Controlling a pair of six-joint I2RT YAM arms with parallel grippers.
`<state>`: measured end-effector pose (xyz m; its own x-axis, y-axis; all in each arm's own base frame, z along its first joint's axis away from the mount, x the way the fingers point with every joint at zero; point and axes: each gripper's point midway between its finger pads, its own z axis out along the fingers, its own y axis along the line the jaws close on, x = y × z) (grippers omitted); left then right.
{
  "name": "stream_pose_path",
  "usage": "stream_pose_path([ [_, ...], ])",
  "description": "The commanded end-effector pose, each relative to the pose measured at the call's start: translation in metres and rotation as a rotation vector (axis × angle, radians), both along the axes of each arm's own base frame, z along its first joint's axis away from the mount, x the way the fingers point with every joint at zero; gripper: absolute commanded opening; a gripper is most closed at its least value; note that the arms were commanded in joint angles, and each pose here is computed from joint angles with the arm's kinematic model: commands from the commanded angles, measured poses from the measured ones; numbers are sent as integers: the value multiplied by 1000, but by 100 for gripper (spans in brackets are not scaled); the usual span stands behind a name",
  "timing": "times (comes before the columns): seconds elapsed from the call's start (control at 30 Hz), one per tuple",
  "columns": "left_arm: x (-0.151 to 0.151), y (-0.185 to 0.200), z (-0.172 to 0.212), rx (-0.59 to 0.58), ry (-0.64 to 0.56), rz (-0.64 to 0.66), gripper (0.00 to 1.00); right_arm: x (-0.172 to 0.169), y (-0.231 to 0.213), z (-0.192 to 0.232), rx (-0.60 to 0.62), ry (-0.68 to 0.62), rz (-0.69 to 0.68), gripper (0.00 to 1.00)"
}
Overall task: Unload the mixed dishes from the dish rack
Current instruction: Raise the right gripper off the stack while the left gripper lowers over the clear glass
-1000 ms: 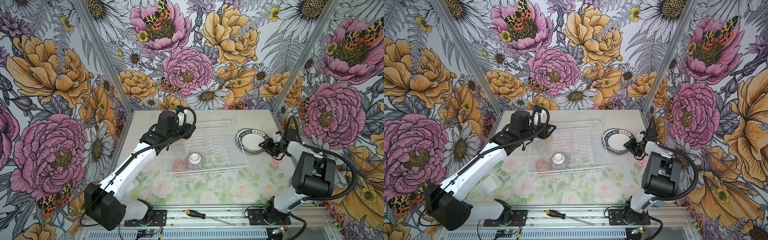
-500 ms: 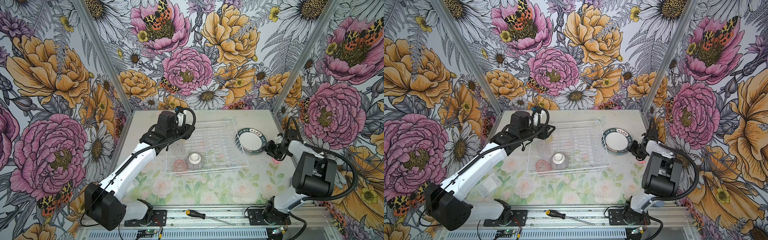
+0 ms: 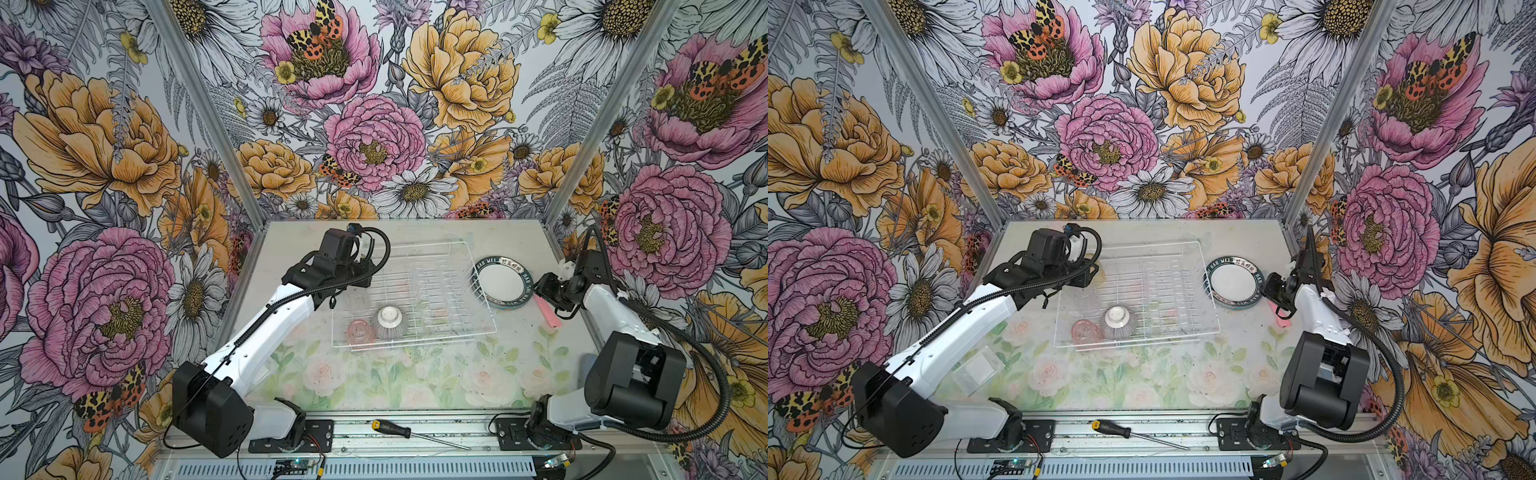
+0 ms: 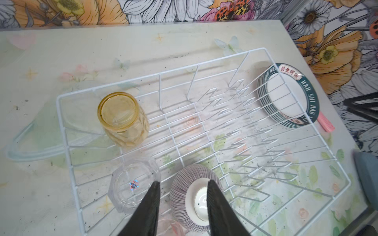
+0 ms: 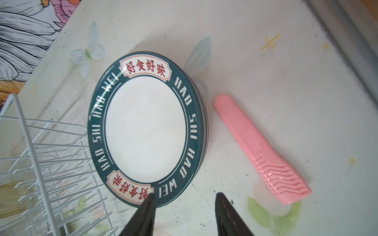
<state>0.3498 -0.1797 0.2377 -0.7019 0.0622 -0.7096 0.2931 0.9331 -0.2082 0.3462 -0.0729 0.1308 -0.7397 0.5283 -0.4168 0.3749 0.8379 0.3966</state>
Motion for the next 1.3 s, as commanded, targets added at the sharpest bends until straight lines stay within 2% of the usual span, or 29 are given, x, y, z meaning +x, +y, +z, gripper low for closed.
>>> stream_pose_path([
  [0.0, 1, 30, -32, 103, 84, 103, 47, 7, 20, 51, -86, -110, 73, 52],
  [0.1, 8, 28, -39, 118, 100, 103, 51, 11, 53, 72, -85, -159, 155, 52],
  [0.2, 16, 25, -37, 105, 66, 103, 42, 15, 82, 80, -58, -182, 218, 52],
  [0.27, 16, 13, -35, 28, 71, 42, 41, 17, 100, 83, -44, -187, 260, 52],
  [0.5, 9, 10, -53, 42, 124, 45, 43, 21, 132, 90, -31, -200, 341, 52],
  [0.6, 1, 15, -58, 96, 128, 76, 54, 22, 140, 90, -28, -201, 360, 53],
  [0.67, -6, 21, -62, 130, 136, 100, 67, 23, 143, 90, -23, -199, 369, 53],
  [0.73, -10, 27, -66, 147, 151, 126, 75, 23, 146, 90, -21, -197, 377, 53],
  [0.83, -12, 33, -72, 170, 170, 148, 77, 25, 151, 90, -18, -199, 389, 52],
  [0.93, -10, 35, -77, 180, 193, 161, 85, 25, 152, 91, -20, -201, 394, 52],
  [1.07, -4, 34, -82, 191, 207, 164, 91, 23, 153, 90, -20, -199, 398, 53],
  [1.27, 2, 38, -92, 225, 246, 163, 92, 21, 152, 88, -25, -198, 400, 53],
])
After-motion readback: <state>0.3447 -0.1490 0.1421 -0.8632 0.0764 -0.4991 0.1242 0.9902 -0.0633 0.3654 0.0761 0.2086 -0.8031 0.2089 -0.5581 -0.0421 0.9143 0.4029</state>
